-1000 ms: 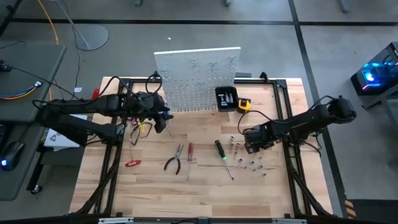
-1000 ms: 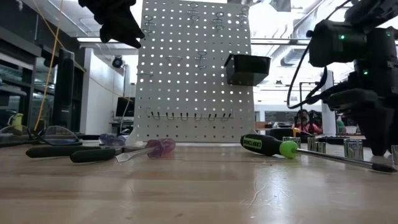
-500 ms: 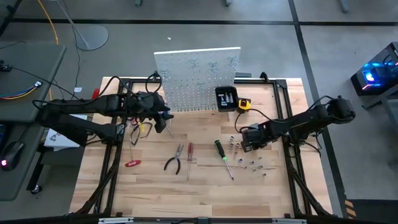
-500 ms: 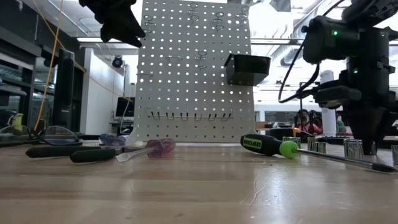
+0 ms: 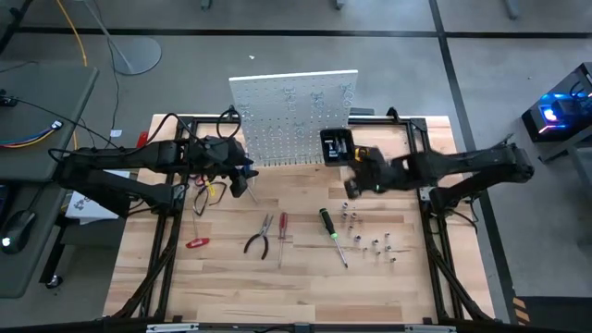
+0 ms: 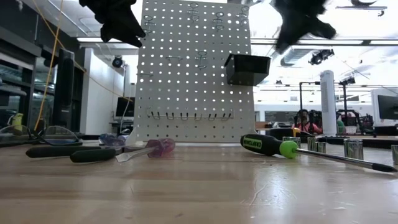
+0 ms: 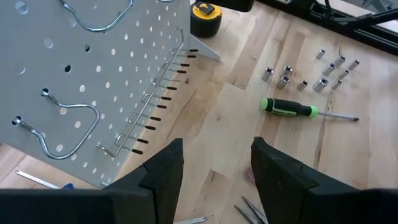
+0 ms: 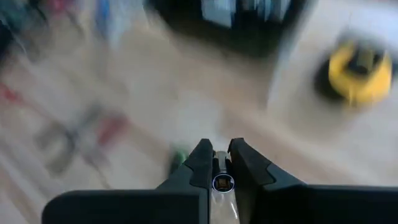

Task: Hang tools onto peg board
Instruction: Put the silver socket into the black bin on the peg board

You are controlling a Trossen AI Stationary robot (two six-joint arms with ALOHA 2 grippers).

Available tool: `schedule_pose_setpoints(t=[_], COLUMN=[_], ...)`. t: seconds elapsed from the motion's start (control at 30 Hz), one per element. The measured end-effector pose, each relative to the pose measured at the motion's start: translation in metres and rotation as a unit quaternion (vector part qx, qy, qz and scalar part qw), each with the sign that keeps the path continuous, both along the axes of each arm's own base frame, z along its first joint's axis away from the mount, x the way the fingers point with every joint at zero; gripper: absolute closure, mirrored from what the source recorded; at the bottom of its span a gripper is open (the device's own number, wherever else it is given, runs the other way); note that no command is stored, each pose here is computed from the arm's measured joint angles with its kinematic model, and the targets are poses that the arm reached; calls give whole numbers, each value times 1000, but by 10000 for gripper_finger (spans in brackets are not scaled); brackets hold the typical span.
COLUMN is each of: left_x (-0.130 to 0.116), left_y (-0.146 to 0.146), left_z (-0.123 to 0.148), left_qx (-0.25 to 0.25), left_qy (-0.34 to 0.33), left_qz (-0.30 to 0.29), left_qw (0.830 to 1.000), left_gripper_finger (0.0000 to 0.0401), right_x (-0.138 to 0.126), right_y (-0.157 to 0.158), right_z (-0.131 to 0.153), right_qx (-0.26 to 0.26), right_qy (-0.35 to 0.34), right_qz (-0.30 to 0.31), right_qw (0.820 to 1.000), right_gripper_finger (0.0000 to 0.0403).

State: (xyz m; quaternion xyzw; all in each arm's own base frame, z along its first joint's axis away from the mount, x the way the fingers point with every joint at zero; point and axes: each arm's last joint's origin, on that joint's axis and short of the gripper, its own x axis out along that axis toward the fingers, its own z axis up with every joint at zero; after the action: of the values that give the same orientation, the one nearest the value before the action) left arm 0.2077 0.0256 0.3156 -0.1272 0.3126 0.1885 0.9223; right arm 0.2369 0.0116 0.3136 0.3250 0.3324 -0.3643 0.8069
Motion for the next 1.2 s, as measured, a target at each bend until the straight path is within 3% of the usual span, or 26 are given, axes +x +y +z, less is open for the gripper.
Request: schedule_pose_setpoints(t=[0.27, 0.43, 0.63, 0.7, 0.8, 0.97, 1.07, 1.2], left_x=[0, 0, 0, 0, 0, 0, 0, 0], left_y=[0, 0, 0, 0, 0, 0, 0, 0], left_z=[0, 0, 0, 0, 0, 0, 0, 0], left_qx=[0, 0, 0, 0, 0, 0, 0, 1], left_qy=[0, 0, 0, 0, 0, 0, 0, 0], left_qz=[0, 0, 0, 0, 0, 0, -1, 0], left_qw=[1000, 1000, 1000, 1000, 1000, 1000, 1000, 1000], left_gripper_finger=[229, 229, 229, 229, 229, 229, 229, 229], right_x=[22, 24, 22, 20, 12, 0, -9, -23], right_y=[-47, -71, -75, -72, -61, -9, 24, 53], right_z=[37, 41, 43, 48, 51, 30, 3, -43], right_qx=[-111, -124, -116, -94, -20, 102, 149, 221], right_qy=[-108, -122, -109, -107, -78, 24, 79, 143], right_qz=[-21, -20, 7, 34, 100, 172, 162, 98], right_qw=[988, 985, 987, 989, 992, 980, 972, 960], right_gripper_finger=[373, 302, 213, 196, 188, 188, 188, 188])
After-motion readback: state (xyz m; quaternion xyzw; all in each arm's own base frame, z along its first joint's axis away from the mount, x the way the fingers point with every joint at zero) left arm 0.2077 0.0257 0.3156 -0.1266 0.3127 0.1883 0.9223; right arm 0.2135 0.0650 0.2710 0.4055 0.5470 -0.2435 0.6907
